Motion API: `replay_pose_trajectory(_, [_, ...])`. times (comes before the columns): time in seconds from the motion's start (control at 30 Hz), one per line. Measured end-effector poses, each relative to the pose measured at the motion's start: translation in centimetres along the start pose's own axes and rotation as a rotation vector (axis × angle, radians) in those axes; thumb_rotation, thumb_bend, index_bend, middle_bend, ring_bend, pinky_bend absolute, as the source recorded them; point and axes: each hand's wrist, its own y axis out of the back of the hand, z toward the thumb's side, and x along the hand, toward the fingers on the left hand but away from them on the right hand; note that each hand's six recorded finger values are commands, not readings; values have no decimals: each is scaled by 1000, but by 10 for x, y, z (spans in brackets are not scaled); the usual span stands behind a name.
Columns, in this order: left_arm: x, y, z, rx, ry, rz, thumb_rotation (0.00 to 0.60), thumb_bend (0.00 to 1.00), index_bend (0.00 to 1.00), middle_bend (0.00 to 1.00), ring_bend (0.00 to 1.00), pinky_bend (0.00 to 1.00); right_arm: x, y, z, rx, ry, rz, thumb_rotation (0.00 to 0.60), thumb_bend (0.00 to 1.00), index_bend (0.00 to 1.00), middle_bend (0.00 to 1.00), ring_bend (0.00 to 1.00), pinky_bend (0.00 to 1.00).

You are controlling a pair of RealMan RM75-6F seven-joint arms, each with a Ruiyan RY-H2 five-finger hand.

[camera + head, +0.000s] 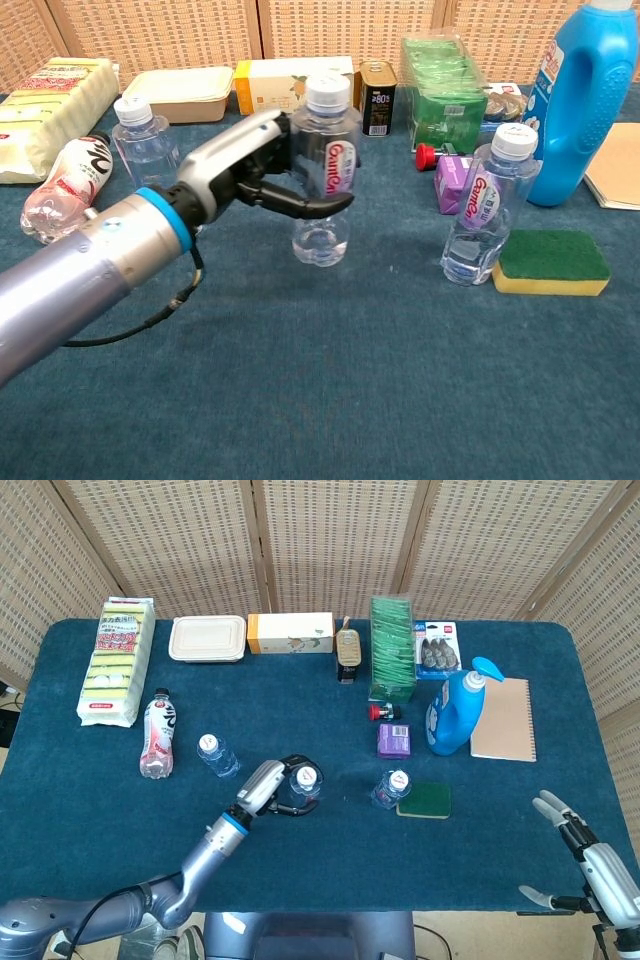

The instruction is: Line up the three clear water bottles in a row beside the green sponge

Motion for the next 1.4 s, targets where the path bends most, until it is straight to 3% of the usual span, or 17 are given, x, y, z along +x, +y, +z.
replay_pose_trajectory(1.1, [52,-56,-3,0,44,-48,600,259,429,468,307,418,-5,18,-12,-37,-21,-43,600,0,0,0,0,74])
replay_pose_trajectory(1.2, [53,-58,-4,4,44,-48,600,258,429,424,288,417,-5,19,-12,-38,-23,-45,600,0,0,0,0,74])
replay_pose_trajectory(1.3, [53,-56,-4,13,41,-38,600,258,352,326,237,411,-5,19,-12,-39,-20,-43,600,0,0,0,0,75])
replay_pose_trajectory(1.4, [53,-57,-5,18,40,-40,600,252,194,218,174,393,-6,18,-11,-40,-18,-42,600,0,0,0,0,75])
